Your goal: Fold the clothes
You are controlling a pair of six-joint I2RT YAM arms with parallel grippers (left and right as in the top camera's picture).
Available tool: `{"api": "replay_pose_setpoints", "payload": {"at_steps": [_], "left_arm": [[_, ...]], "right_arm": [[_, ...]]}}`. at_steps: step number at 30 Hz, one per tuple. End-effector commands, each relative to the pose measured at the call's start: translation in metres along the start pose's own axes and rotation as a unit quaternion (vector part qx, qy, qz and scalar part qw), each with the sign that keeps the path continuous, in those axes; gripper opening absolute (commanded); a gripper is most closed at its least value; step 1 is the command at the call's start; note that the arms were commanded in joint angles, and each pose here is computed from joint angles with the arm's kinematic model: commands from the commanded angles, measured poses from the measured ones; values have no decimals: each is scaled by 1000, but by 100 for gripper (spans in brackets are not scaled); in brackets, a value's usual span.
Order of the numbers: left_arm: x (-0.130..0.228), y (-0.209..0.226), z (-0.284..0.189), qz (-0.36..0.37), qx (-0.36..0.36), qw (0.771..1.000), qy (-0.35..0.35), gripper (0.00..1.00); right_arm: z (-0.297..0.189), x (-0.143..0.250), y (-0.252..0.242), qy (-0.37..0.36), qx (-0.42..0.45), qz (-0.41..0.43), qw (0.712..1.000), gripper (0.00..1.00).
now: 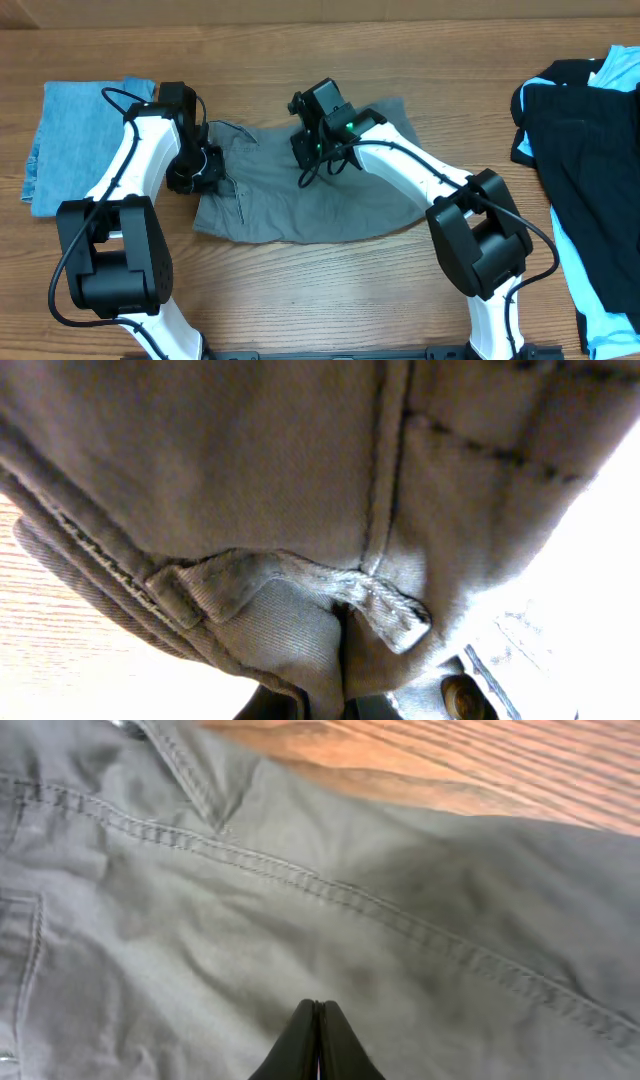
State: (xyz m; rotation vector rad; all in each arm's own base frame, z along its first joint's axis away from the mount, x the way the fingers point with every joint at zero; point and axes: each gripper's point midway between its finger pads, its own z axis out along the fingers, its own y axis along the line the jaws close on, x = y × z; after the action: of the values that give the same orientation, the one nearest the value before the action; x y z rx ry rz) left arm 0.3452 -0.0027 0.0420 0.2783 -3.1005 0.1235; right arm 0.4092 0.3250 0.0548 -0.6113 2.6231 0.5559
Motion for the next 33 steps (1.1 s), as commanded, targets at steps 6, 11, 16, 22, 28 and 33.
{"api": "replay_pose_setpoints", "payload": {"at_steps": [6,11,16,22,28,33], "left_arm": [[-6,-3,-12,19,-4,1000,-18,8],[-6,-3,-12,19,-4,1000,-18,8],[-7,-3,-12,19,-4,1000,-19,8],[-8,-4,-12,19,-2,1000,-21,8],[-8,-4,-12,19,-2,1000,-22,8],[-8,-4,-12,20,-2,1000,-22,9]], "right_arm": [[44,37,-4,58,-11,8,998,4],[48,35,-1,58,-15,6,998,4],[-5,-31,16,-25,-35,-6,999,4],[-4,-46,18,-49,-40,-2,998,4],[47,-23,8,-20,-38,13,999,4],[73,-7,3,-2,-36,17,999,4]]}}
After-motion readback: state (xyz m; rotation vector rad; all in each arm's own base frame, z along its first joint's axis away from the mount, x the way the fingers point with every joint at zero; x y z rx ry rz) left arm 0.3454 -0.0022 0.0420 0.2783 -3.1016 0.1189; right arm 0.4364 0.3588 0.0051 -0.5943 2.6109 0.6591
